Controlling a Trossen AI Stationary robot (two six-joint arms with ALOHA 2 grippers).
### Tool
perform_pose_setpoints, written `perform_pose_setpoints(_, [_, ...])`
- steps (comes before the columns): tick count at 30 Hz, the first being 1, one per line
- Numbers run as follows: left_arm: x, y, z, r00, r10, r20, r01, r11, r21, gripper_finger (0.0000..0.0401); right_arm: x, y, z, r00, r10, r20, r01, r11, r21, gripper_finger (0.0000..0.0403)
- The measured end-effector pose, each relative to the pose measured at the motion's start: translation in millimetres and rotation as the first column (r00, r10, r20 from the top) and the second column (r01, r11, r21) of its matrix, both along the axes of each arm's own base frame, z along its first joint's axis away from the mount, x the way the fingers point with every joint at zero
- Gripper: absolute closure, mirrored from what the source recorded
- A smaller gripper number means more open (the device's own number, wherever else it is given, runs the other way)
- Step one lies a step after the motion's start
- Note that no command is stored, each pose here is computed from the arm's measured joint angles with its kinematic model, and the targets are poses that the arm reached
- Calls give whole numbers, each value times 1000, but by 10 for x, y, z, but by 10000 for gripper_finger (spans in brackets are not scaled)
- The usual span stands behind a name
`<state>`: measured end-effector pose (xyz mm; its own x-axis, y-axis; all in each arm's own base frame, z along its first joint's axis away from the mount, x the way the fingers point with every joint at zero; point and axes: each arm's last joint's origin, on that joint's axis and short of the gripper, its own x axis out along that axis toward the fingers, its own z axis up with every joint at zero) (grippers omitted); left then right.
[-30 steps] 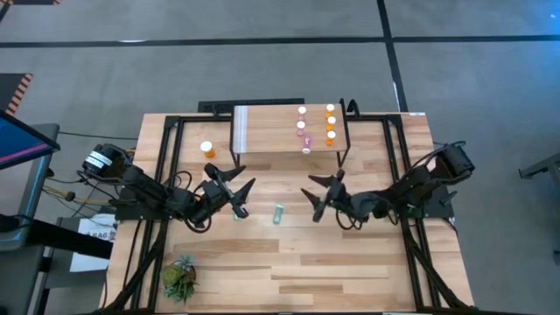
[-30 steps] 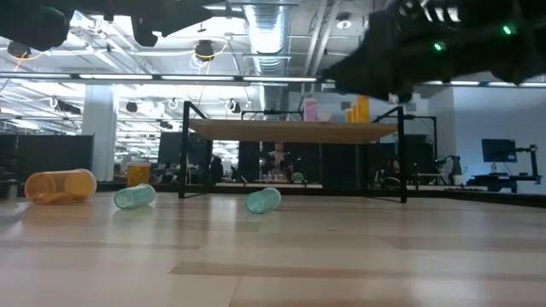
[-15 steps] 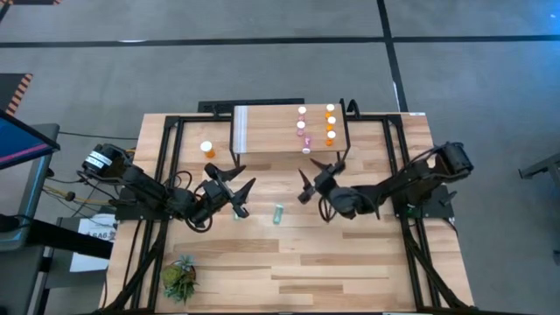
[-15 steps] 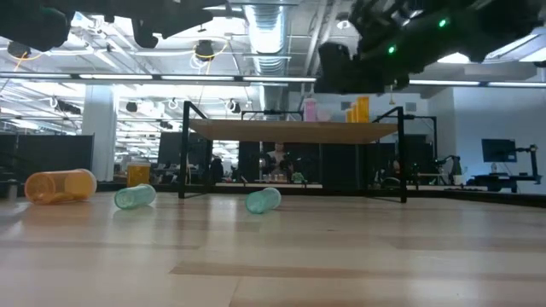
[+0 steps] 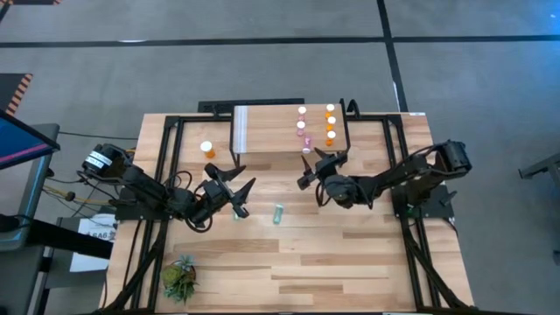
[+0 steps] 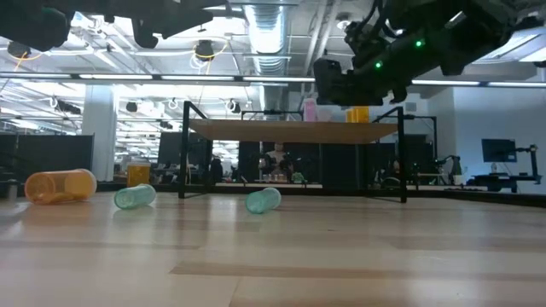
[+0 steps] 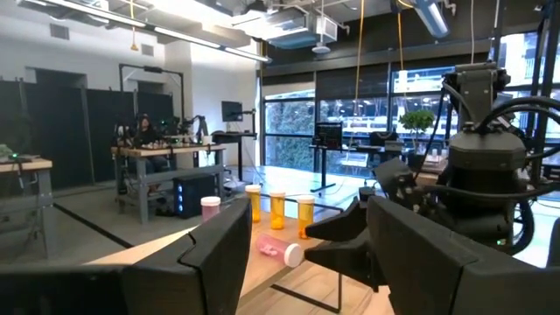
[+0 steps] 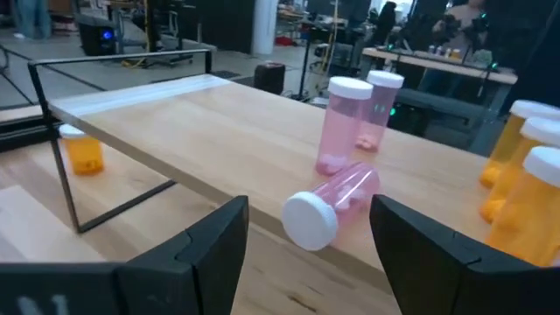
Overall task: Pick and place medicine bottles onto shelf by color
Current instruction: Put the pink pill bottle on the shelf
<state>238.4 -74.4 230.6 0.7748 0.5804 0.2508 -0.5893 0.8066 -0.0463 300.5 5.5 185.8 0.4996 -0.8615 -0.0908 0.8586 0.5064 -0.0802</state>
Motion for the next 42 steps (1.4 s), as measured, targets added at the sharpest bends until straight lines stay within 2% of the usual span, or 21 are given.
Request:
perform_pose_setpoints(13, [0,0,-1,1000,0,-1,0,1000,1,184,4,-113,-29,996,-29,89,23,997,72,143])
perform_pose_setpoints(18, [2,2,-1,1000,-1,0,1,1000,1,184,82,-157,-169,996,-37,86,28,995,99,143])
perform_pose_setpoints(27, [4,3,-8,1000,3,-10,-3,1000,4,184,295,-164,-289,994,-100,35,97,993,60,143])
perform_pose_setpoints(42, [8,5,-17,1000,10,-20,-10,1000,3,184,306,-144,-260,993,-106,54,103,993,62,143])
